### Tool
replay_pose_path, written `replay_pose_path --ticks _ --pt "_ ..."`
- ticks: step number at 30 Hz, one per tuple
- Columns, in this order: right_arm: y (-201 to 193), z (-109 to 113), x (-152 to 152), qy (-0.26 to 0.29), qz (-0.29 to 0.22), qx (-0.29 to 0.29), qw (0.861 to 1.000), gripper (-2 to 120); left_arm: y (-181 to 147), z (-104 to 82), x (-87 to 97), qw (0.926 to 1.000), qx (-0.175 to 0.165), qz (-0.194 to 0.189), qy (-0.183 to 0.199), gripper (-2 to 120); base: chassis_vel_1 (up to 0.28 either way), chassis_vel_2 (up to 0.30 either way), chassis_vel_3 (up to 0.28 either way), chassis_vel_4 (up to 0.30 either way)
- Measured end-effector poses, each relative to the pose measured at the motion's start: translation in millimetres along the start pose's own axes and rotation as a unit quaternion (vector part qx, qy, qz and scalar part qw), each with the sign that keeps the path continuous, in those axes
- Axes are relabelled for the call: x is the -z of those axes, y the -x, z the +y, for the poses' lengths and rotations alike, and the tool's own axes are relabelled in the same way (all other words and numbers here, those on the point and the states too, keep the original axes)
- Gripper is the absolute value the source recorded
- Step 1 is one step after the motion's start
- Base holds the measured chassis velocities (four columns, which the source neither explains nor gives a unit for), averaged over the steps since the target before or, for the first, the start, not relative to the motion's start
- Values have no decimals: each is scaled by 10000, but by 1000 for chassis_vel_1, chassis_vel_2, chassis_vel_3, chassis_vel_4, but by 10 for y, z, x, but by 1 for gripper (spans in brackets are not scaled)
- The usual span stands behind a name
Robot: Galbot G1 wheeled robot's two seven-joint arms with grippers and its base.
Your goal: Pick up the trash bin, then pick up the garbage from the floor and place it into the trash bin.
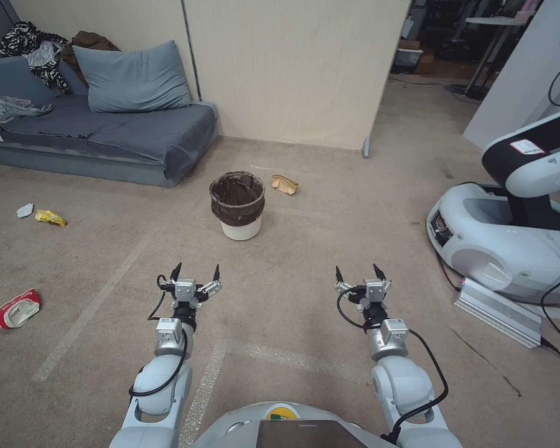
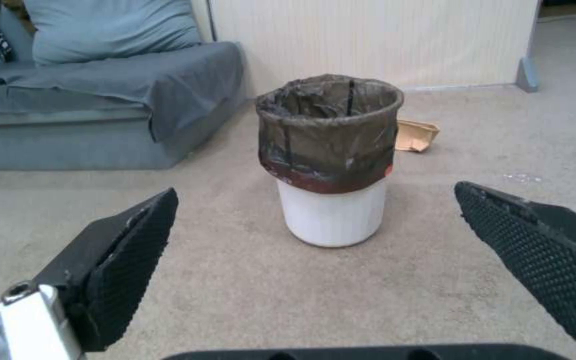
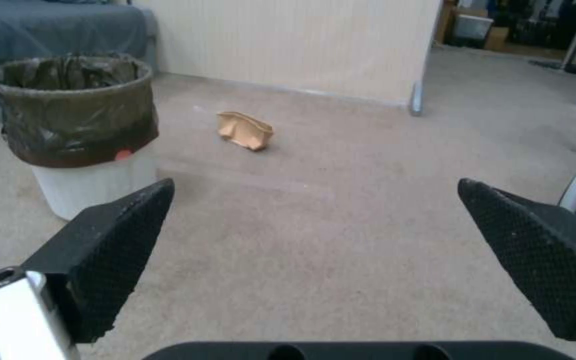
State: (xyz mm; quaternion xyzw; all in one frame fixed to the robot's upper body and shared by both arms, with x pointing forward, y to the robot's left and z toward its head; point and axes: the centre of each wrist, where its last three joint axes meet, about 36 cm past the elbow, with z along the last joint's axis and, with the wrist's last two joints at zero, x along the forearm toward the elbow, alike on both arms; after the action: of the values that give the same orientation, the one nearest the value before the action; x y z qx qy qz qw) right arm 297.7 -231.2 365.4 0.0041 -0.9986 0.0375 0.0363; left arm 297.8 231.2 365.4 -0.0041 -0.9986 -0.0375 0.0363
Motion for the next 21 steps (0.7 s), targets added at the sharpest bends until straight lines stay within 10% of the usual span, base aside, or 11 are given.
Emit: replay_pose_path --ticks 21 --pt "0 0 0 1 0 0 10000 100 0 0 0 10000 0 0 0 100 0 0 0 0"
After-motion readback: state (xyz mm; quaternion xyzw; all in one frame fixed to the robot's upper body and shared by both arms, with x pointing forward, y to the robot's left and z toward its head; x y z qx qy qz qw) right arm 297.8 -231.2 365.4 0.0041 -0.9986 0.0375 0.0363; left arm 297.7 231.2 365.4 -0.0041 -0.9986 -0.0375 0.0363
